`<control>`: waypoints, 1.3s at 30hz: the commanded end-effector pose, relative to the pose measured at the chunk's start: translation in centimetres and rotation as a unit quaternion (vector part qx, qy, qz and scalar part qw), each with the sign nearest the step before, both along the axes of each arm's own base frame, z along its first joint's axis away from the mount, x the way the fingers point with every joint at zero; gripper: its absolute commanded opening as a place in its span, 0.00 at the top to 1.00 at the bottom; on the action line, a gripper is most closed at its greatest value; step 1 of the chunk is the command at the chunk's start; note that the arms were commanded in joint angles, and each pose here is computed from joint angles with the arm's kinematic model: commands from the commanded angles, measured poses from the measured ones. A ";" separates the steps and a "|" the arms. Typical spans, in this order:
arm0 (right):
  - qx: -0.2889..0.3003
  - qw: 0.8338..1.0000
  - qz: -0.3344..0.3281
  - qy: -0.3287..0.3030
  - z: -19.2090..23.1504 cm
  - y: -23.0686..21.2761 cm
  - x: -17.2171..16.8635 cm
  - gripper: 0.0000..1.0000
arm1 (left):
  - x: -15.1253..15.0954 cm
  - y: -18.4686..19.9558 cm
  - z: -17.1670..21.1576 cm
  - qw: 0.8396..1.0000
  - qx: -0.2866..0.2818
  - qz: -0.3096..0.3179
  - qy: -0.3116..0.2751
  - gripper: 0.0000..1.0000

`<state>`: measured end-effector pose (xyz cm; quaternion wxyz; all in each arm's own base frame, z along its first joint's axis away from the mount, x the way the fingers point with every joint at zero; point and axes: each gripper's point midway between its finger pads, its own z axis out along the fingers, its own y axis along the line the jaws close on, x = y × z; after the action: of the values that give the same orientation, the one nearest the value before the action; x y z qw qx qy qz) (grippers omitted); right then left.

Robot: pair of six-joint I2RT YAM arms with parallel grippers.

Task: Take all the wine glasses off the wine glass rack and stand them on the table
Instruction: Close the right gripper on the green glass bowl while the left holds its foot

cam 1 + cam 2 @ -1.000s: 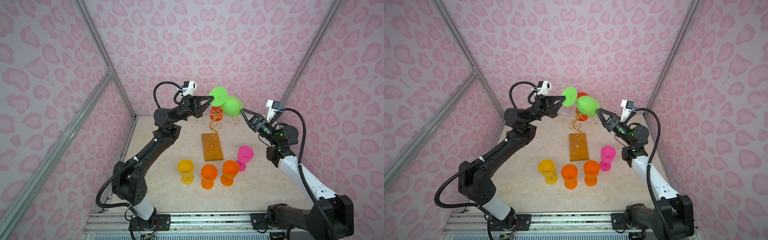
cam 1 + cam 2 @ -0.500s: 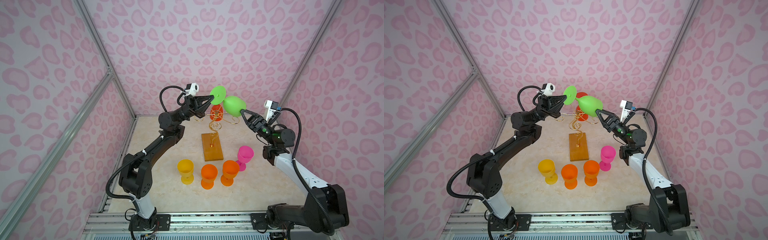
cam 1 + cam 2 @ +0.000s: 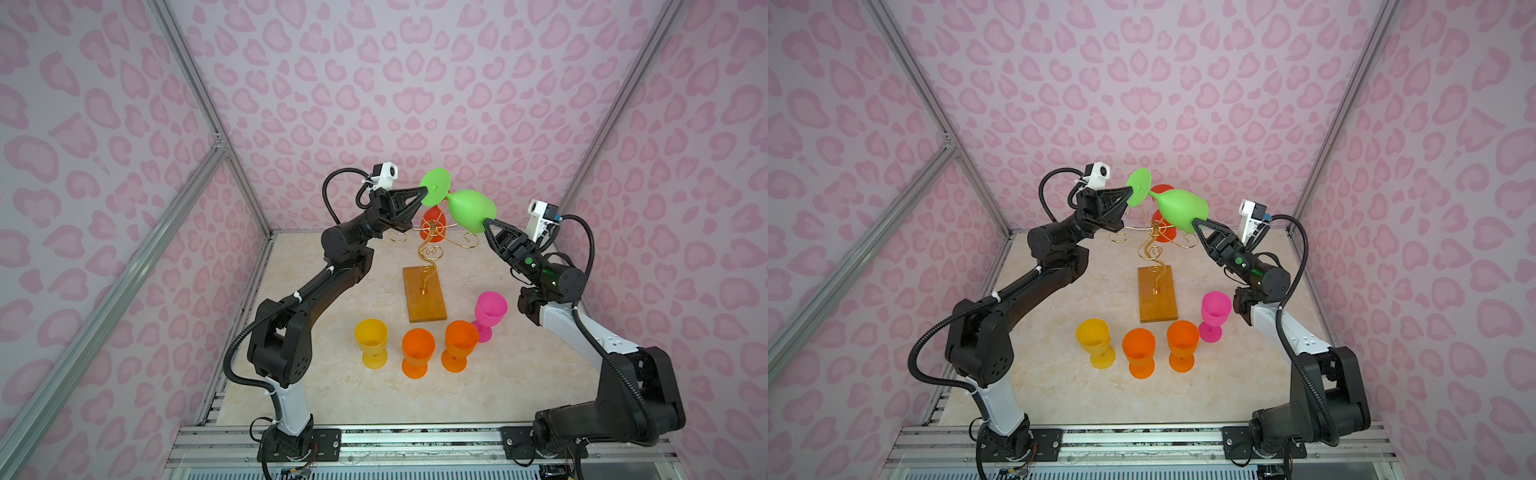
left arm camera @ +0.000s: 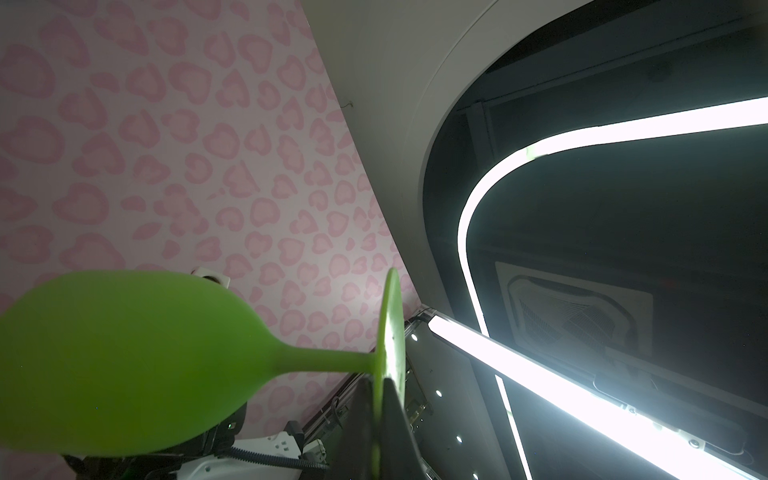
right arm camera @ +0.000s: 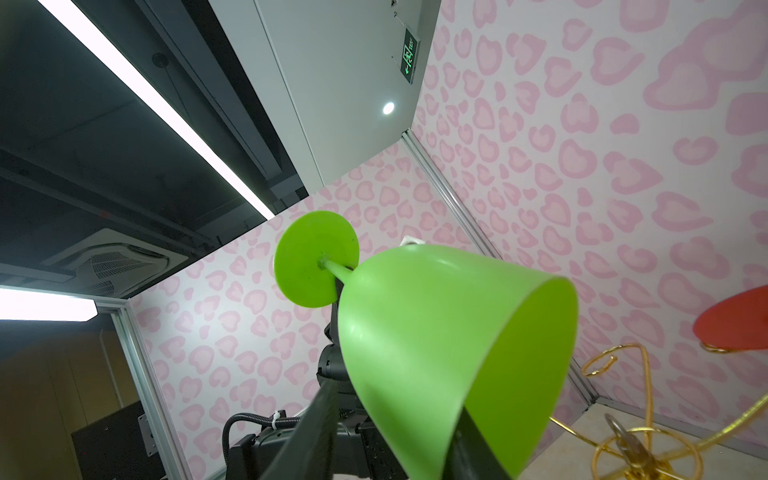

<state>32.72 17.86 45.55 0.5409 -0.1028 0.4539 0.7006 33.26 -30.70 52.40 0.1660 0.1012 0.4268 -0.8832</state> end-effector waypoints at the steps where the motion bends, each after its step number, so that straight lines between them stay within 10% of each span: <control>1: -0.011 0.999 0.026 -0.042 0.7 0.7 -1.9 0.64 | 0.5 -0.1 -0.1 0.996 -0.002 -0.053 0.069 0.98; 39: -0.005 0.997 0.026 -0.068 2.0 1.0 -3.4 0.91 | 0.8 0.4 -0.1 0.994 -0.028 -0.066 0.084 0.71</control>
<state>29.83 19.16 46.89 0.5425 -0.1590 0.4301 0.7039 34.96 -30.64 52.03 0.1749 0.0768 0.4105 -0.8916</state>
